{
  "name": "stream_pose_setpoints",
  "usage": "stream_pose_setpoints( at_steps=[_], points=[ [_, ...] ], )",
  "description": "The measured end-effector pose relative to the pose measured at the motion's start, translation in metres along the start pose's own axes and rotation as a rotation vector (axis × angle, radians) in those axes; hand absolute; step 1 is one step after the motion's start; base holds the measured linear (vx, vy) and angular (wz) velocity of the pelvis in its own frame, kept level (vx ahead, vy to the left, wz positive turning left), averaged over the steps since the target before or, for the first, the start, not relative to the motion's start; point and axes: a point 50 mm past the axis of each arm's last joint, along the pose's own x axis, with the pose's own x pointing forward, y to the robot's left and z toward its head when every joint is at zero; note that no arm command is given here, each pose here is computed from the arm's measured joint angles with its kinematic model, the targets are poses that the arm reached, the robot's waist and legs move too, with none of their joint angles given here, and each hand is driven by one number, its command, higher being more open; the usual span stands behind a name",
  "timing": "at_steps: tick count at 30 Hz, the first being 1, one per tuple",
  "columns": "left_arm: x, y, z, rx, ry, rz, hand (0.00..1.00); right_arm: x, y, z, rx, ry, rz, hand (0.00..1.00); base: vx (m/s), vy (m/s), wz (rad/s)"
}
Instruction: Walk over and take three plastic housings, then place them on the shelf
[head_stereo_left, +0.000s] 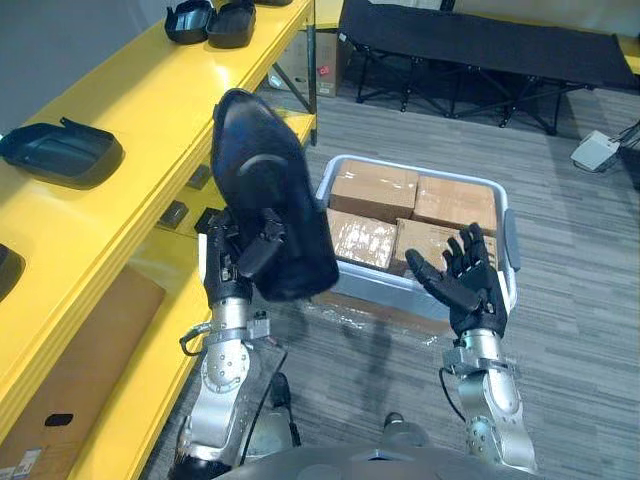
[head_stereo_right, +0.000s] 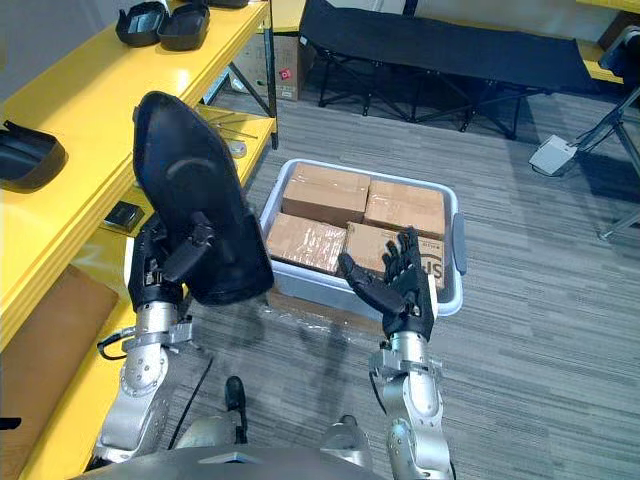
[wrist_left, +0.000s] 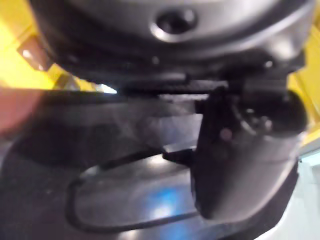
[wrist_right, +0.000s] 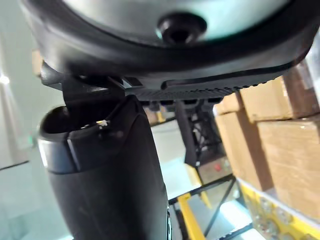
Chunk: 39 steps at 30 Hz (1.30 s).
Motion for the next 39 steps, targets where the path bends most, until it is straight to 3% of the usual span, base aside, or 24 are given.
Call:
stream_pose_setpoints(
  at_steps=[4,12,15,22,31,39],
  points=[
    [-0.002,0.004,0.008,-0.121,-0.035,-0.038,0.00,-0.001,0.003,-0.001,0.006,0.006,0.051,1.00,-0.01,-0.004,0.03],
    [-0.007,0.019,0.032,-0.129,-0.140,-0.001,0.00,0.013,0.052,-0.015,-0.015,0.058,0.294,1.00,-0.02,-0.016,0.29],
    [-0.014,0.035,0.043,-0.147,-0.176,0.043,0.00,0.022,0.067,-0.015,-0.095,0.059,0.359,1.00,-0.04,-0.038,0.59],
    [-0.038,0.081,0.054,-0.153,-0.229,0.220,0.00,0.050,0.066,0.010,-0.161,-0.044,0.382,1.00,-0.04,-0.020,0.33],
    [-0.043,0.068,0.057,-0.173,-0.240,0.100,0.00,0.048,0.080,0.005,-0.110,-0.022,0.445,1.00,-0.02,-0.012,0.02],
    [-0.044,0.063,0.053,-0.161,-0.214,0.092,0.00,0.038,0.098,-0.005,-0.075,0.030,0.565,1.00,0.01,-0.025,0.03]
  ],
)
